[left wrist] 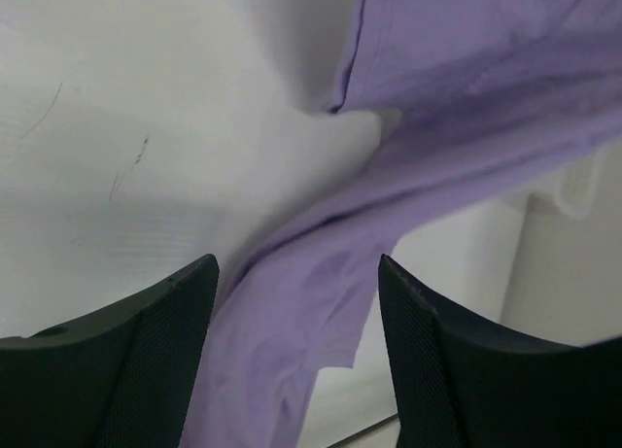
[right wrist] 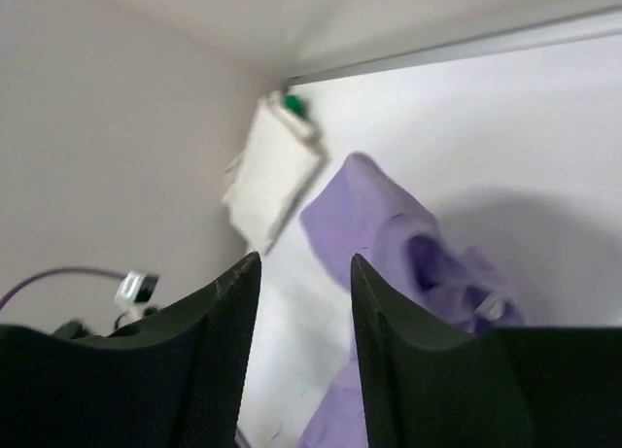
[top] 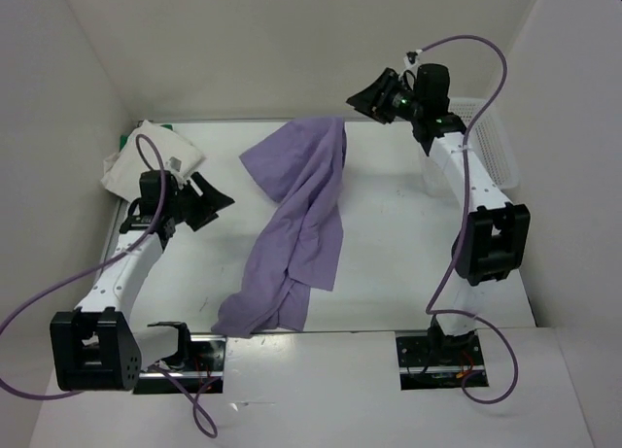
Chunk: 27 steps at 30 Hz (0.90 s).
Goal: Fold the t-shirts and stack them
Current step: Move the tshirt to the center of the board
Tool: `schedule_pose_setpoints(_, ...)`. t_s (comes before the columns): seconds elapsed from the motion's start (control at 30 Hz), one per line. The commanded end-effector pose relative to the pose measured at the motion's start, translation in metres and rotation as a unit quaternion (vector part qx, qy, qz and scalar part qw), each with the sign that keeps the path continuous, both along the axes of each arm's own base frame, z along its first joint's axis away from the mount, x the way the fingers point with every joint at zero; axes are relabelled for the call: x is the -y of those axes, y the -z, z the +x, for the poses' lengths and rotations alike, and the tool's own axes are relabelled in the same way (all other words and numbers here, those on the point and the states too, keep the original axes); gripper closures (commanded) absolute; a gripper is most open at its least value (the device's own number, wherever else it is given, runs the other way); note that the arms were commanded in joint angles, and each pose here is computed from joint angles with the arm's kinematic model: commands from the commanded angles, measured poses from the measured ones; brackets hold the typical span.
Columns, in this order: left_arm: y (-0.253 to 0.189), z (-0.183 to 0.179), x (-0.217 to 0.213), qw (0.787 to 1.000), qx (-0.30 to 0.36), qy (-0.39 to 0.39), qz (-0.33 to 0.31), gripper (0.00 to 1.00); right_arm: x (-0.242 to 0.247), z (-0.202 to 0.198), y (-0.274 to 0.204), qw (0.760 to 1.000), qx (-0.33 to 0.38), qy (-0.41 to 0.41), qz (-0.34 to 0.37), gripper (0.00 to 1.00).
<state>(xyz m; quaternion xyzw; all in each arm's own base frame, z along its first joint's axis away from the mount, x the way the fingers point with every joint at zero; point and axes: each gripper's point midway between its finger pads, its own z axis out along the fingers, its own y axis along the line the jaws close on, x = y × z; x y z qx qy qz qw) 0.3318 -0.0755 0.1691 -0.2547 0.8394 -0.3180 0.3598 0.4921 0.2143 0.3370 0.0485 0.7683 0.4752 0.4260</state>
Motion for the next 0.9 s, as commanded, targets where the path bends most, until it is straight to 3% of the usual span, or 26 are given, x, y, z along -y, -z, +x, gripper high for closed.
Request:
schedule_pose_setpoints(0.0, 0.034, -0.019, 0.004, 0.996, -0.058, 0.032, 0.060, 0.25, 0.026, -0.001, 0.052, 0.995, -0.066, 0.055, -0.045, 0.52)
schedule_pose_setpoints(0.07, 0.051, -0.033, 0.007, 0.992, -0.093, 0.045, 0.074, 0.23, 0.042, -0.019, 0.083, 0.988, -0.098, 0.085, -0.081, 0.48)
schedule_pose_setpoints(0.1, 0.057, -0.039, 0.013, 0.991, -0.100, 0.056, 0.075, 0.21, 0.049, -0.039, 0.123, 0.981, -0.139, 0.089, -0.100, 0.48)
schedule_pose_setpoints(0.17, 0.065, -0.053, 0.022, 0.989, -0.115, 0.067, 0.066, 0.19, 0.056, -0.068, 0.137, 0.978, -0.155, 0.094, -0.107, 0.48)
schedule_pose_setpoints(0.2, 0.076, -0.066, 0.031, 0.985, -0.135, 0.085, 0.060, 0.19, 0.057, -0.093, 0.176, 0.970, -0.200, 0.088, -0.107, 0.57)
schedule_pose_setpoints(0.27, 0.082, -0.080, 0.043, 0.982, -0.151, 0.100, 0.051, 0.19, 0.047, -0.128, 0.190, 0.967, -0.222, 0.073, -0.097, 0.71)
schedule_pose_setpoints(0.3, 0.085, -0.088, 0.049, 0.979, -0.162, 0.109, 0.050, 0.19, 0.030, -0.163, 0.218, 0.958, -0.264, 0.049, -0.103, 0.81)
schedule_pose_setpoints(0.33, 0.088, -0.097, 0.061, 0.976, -0.168, 0.130, 0.051, 0.18, 0.025, -0.175, 0.216, 0.959, -0.257, 0.050, -0.108, 0.84)
schedule_pose_setpoints(0.43, 0.102, -0.108, 0.078, 0.969, -0.183, 0.158, 0.053, 0.18, 0.008, -0.220, 0.230, 0.952, -0.283, 0.027, -0.116, 0.78)
schedule_pose_setpoints(0.5, 0.113, -0.111, 0.087, 0.963, -0.201, 0.175, 0.035, 0.18, 0.008, -0.242, 0.251, 0.941, -0.310, 0.024, -0.134, 0.67)
schedule_pose_setpoints(0.6, 0.114, -0.101, 0.108, 0.960, -0.188, 0.206, 0.034, 0.37, 0.007, -0.274, 0.280, 0.923, -0.355, 0.005, -0.149, 0.54)
schedule_pose_setpoints(0.7, 0.107, -0.077, 0.111, 0.967, -0.162, 0.191, 0.041, 0.65, -0.009, -0.299, 0.295, 0.914, -0.376, -0.029, -0.147, 0.53)
schedule_pose_setpoints(0.8, 0.099, -0.051, 0.114, 0.973, -0.139, 0.178, 0.051, 0.78, -0.022, -0.316, 0.306, 0.907, -0.396, -0.045, -0.137, 0.49)
schedule_pose_setpoints(0.87, 0.094, -0.029, 0.120, 0.975, -0.123, 0.176, 0.056, 0.79, -0.030, -0.319, 0.310, 0.907, -0.400, -0.054, -0.122, 0.49)
